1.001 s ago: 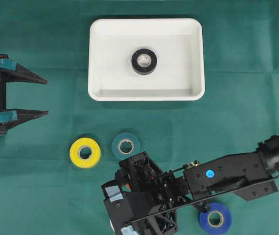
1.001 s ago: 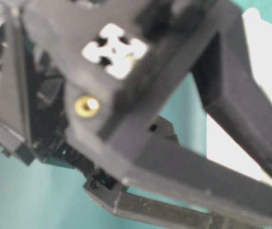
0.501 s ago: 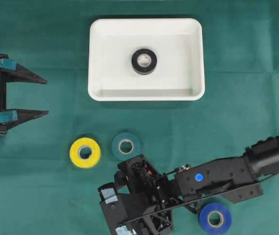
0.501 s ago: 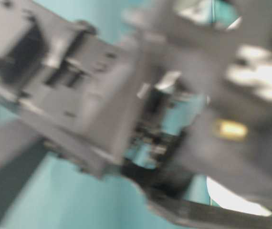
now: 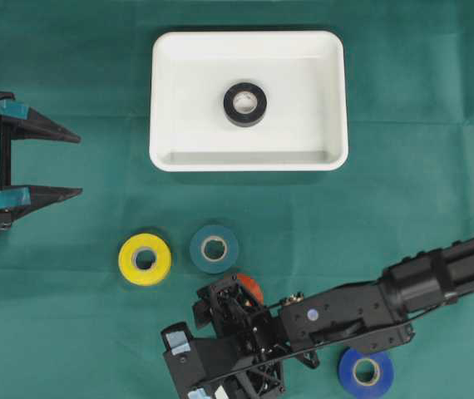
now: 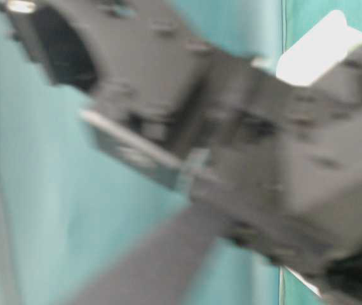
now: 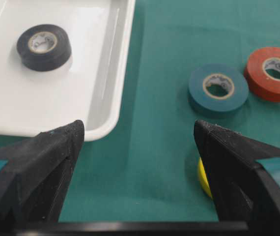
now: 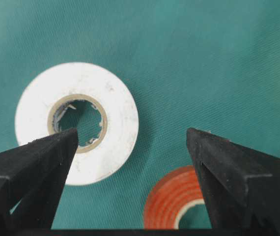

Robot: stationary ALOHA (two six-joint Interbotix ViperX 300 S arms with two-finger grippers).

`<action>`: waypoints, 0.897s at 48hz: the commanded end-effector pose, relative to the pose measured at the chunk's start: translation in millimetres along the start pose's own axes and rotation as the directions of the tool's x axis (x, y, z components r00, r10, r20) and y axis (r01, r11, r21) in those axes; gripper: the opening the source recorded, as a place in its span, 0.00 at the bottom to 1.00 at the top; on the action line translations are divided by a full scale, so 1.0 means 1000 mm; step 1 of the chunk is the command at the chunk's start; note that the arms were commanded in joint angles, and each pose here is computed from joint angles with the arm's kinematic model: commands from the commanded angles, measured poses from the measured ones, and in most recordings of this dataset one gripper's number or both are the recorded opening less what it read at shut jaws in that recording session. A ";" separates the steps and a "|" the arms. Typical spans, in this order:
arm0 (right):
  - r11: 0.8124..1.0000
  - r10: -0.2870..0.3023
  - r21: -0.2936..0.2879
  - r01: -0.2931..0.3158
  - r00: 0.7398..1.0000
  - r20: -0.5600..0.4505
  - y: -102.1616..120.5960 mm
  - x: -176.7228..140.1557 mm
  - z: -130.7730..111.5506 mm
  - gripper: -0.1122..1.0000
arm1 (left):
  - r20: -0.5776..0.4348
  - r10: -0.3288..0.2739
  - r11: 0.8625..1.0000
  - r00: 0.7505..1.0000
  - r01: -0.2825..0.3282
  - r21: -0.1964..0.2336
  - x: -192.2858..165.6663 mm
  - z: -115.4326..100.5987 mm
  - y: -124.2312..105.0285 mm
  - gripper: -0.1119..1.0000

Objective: Pick up the tape from a random location and place it into the white case.
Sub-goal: 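Close the right gripper on the white tape roll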

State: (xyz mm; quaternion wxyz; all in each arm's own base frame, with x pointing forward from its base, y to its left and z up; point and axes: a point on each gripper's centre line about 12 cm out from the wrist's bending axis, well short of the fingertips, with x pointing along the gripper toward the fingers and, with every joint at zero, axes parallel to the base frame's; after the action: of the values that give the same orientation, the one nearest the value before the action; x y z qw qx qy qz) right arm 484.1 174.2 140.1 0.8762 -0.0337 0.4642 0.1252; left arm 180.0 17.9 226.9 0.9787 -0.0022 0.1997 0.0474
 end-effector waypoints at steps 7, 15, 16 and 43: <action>1.000 0.011 0.011 -0.011 0.998 0.056 0.004 0.004 0.009 0.91 | 0.006 0.001 1.000 1.000 -0.001 -0.002 0.001 0.004 0.000 0.91; 1.000 0.012 0.011 -0.013 0.998 0.063 0.003 0.013 0.006 0.91 | 0.008 0.001 1.000 1.000 -0.001 -0.001 0.001 0.004 0.000 0.91; 1.000 0.012 0.011 -0.013 0.998 0.063 0.003 0.014 0.006 0.91 | 0.008 0.001 1.000 1.000 -0.001 -0.001 0.001 0.004 0.000 0.91; 0.999 0.010 0.031 -0.012 0.998 0.057 0.003 0.023 0.001 0.75 | 0.000 0.001 1.000 1.000 -0.001 -0.001 0.001 0.003 0.000 0.91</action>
State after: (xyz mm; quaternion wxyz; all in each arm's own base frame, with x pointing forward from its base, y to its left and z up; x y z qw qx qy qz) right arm 491.9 177.2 104.0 0.8785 -0.0160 0.4627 0.1178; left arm 179.7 17.9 226.2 0.9781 -0.0023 0.2027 0.0474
